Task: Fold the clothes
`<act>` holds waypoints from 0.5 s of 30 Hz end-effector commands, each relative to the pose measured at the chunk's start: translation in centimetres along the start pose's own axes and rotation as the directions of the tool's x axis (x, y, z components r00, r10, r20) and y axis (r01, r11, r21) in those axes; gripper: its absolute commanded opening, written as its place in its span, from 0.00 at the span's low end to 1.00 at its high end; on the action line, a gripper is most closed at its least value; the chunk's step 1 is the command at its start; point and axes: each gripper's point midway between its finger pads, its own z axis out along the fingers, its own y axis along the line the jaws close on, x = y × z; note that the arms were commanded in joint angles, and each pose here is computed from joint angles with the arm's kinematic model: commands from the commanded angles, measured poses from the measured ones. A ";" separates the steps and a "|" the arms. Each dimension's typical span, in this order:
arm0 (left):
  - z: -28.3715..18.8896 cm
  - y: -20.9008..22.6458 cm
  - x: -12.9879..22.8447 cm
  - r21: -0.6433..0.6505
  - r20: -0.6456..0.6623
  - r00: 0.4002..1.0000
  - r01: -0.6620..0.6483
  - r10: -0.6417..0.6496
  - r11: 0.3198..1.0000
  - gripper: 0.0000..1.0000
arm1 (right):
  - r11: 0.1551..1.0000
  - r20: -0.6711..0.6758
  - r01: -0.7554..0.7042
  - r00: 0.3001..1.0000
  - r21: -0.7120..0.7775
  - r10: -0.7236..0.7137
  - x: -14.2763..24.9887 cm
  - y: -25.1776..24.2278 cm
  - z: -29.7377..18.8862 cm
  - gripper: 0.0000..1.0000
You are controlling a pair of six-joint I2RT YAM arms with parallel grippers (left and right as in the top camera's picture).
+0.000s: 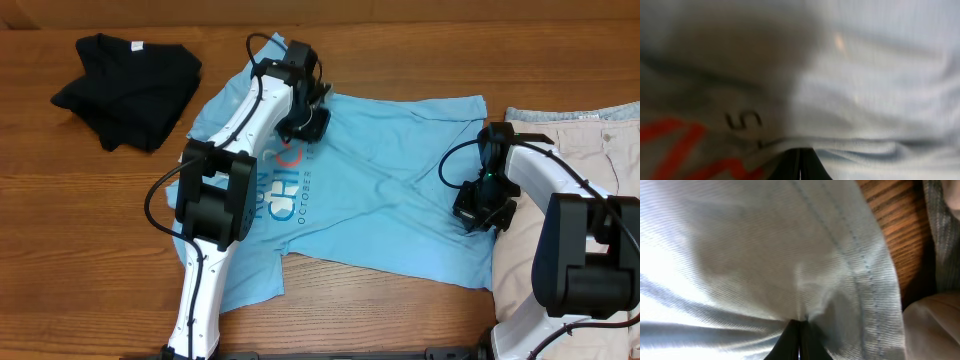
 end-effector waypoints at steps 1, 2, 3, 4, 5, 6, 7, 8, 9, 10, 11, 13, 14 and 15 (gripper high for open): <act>1.8 4.4 -0.6 -0.163 0.051 0.997 0.072 -0.065 0.984 0.04 | 1.000 -0.002 -0.005 1.000 -0.016 0.005 -0.3 0.1 0.1 0.04; 1.7 4.5 -1.4 -0.150 0.084 0.993 0.094 -0.082 0.984 0.04 | 1.000 -0.004 -0.005 1.000 -0.022 0.005 -0.2 0.3 0.1 0.04; 1.6 4.7 -2.1 -0.139 0.117 0.988 0.118 -0.102 0.983 0.04 | 1.000 -0.006 -0.005 1.000 -0.030 0.004 -0.2 0.4 0.1 0.04; 1.5 4.9 -2.7 -0.125 0.143 0.983 0.136 -0.118 0.983 0.04 | 0.999 -0.008 -0.005 1.000 -0.035 0.004 -0.2 0.5 0.1 0.04; 1.3 5.0 -3.2 -0.107 0.162 0.978 0.151 -0.132 0.983 0.04 | 0.999 -0.009 -0.005 1.000 -0.038 0.004 -0.2 0.5 0.1 0.04; 1.1 5.1 -3.6 -0.081 0.177 0.973 0.162 -0.146 0.983 0.04 | 0.999 -0.010 -0.005 1.000 -0.040 0.004 -0.2 0.6 0.1 0.04; 0.9 4.9 -3.9 -0.054 0.183 0.972 0.163 -0.150 0.985 0.04 | 0.999 -0.011 -0.005 1.000 -0.044 0.004 -0.1 0.7 0.1 0.04; 0.7 4.7 -4.1 -0.030 0.187 0.971 0.159 -0.151 0.987 0.04 | 0.999 -0.011 -0.005 1.000 -0.052 0.004 -0.2 0.8 0.1 0.04; 0.4 4.5 -4.2 -0.013 0.184 0.971 0.158 -0.153 0.987 0.04 | 0.998 -0.008 -0.003 1.000 -0.056 0.003 -0.3 0.9 0.0 0.04; -0.1 4.5 -4.3 -0.010 0.179 0.971 0.162 -0.157 0.987 0.04 | 0.998 -0.001 0.000 1.000 -0.060 -0.001 -0.5 1.0 -0.2 0.04; -0.6 4.4 -4.3 -0.014 0.169 0.974 0.154 -0.149 0.988 0.04 | 0.997 0.008 0.006 1.000 -0.072 -0.005 -0.7 1.3 -0.6 0.04; -2.1 4.1 -4.2 -0.025 0.142 0.983 0.119 -0.114 0.993 0.07 | 0.992 0.041 0.038 0.999 -0.123 -0.033 -1.4 2.3 -1.9 0.04; -3.3 4.0 -4.0 -0.039 0.120 0.988 0.101 -0.096 0.994 0.07 | 0.986 0.067 0.060 0.997 -0.158 -0.050 -1.8 2.9 -3.0 0.04; -4.6 4.2 -3.7 -0.059 0.099 0.991 0.094 -0.088 0.994 0.07 | 0.980 0.088 0.077 0.994 -0.184 -0.061 -2.0 3.4 -3.8 0.04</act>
